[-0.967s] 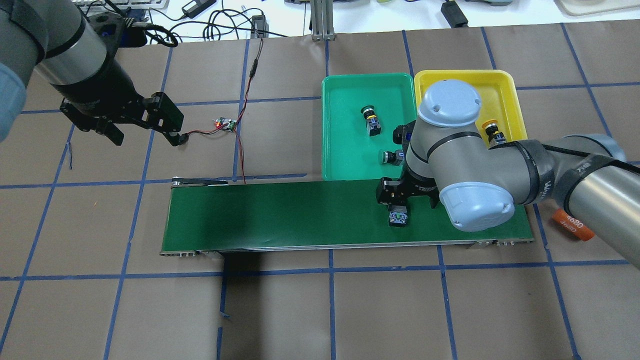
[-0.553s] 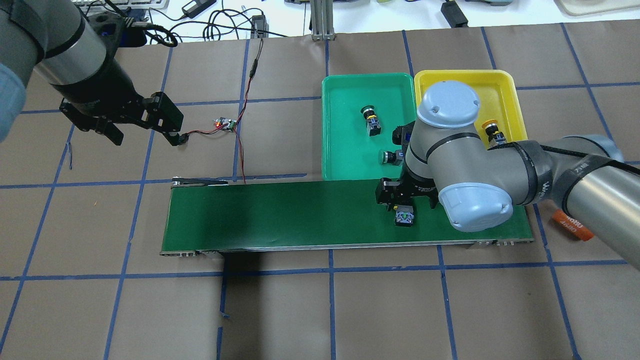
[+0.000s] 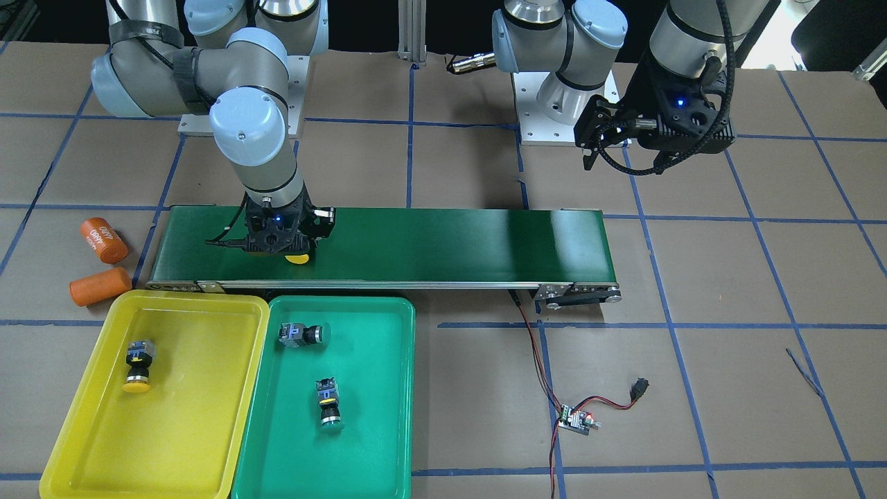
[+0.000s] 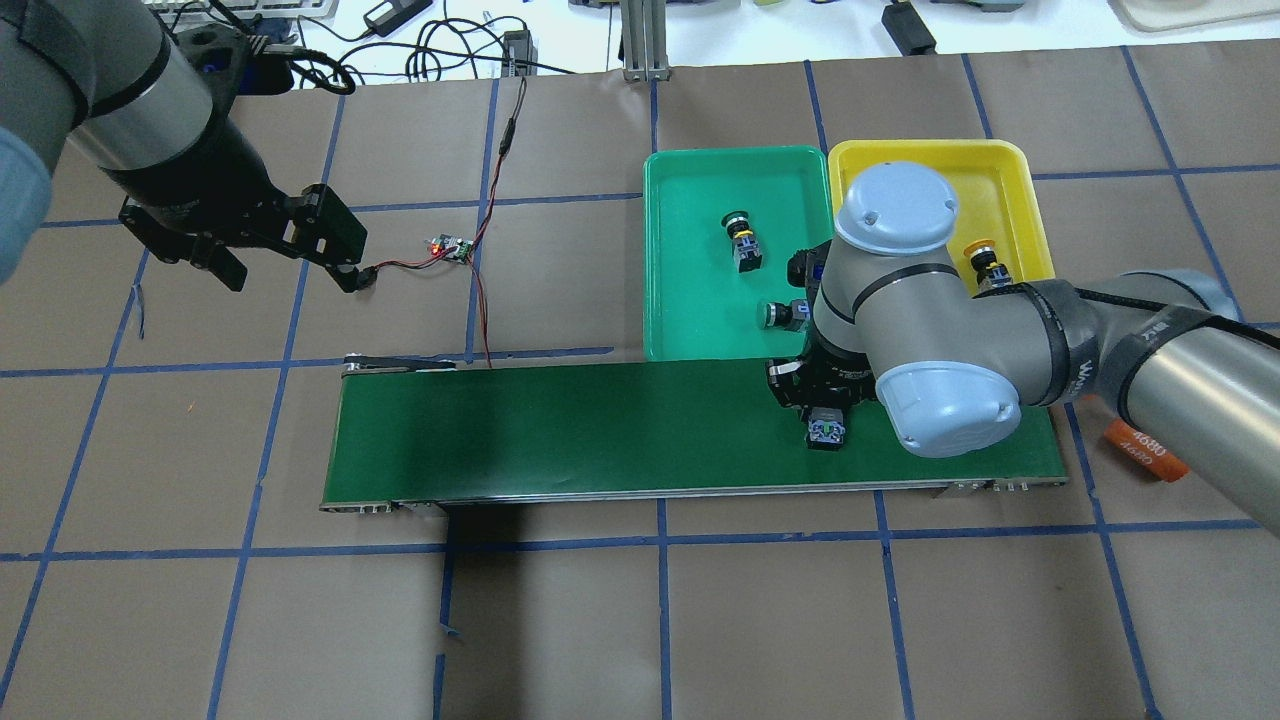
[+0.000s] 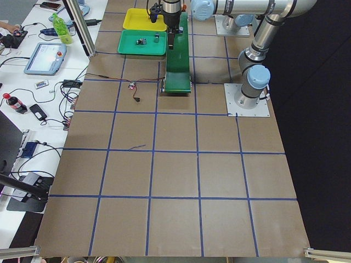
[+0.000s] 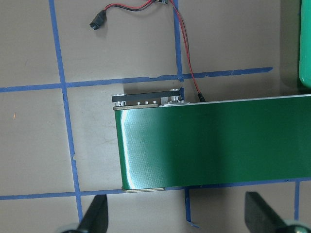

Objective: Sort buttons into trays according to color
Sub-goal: 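Place the yellow-capped button in the yellow tray with the right gripper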

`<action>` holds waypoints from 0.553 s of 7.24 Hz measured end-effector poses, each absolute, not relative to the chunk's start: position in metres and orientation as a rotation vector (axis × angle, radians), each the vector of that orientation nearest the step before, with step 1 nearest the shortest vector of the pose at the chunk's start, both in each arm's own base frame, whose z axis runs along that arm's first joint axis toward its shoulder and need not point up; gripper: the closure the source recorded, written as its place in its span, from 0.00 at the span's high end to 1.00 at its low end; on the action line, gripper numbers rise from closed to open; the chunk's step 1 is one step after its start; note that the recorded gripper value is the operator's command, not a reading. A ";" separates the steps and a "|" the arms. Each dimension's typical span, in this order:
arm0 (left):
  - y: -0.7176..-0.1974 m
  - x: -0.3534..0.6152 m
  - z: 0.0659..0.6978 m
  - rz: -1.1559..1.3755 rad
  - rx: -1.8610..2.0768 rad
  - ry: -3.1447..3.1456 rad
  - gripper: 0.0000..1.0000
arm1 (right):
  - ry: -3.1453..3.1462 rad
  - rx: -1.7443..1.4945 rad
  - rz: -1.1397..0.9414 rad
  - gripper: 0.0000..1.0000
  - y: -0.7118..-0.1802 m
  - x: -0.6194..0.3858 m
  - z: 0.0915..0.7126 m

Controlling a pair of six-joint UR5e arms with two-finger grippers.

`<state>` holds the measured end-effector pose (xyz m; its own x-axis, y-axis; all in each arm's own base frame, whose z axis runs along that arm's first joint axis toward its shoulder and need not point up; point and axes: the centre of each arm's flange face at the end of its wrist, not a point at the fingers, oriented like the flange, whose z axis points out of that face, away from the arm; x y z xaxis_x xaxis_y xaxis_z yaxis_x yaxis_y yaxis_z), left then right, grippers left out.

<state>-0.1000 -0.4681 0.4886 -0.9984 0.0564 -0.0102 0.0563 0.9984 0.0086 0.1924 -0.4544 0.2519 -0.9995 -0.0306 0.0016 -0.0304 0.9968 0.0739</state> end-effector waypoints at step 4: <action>-0.468 -0.100 0.489 0.011 0.090 3.130 1.00 | -3.150 -0.010 -0.027 0.11 -0.565 0.096 0.305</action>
<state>-0.1001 -0.4682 0.4890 -0.9983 0.0573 -0.0102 0.0573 0.9983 0.0071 0.0961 -0.5654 0.3046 -0.9999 0.0064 -0.0080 0.0062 0.9998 0.0171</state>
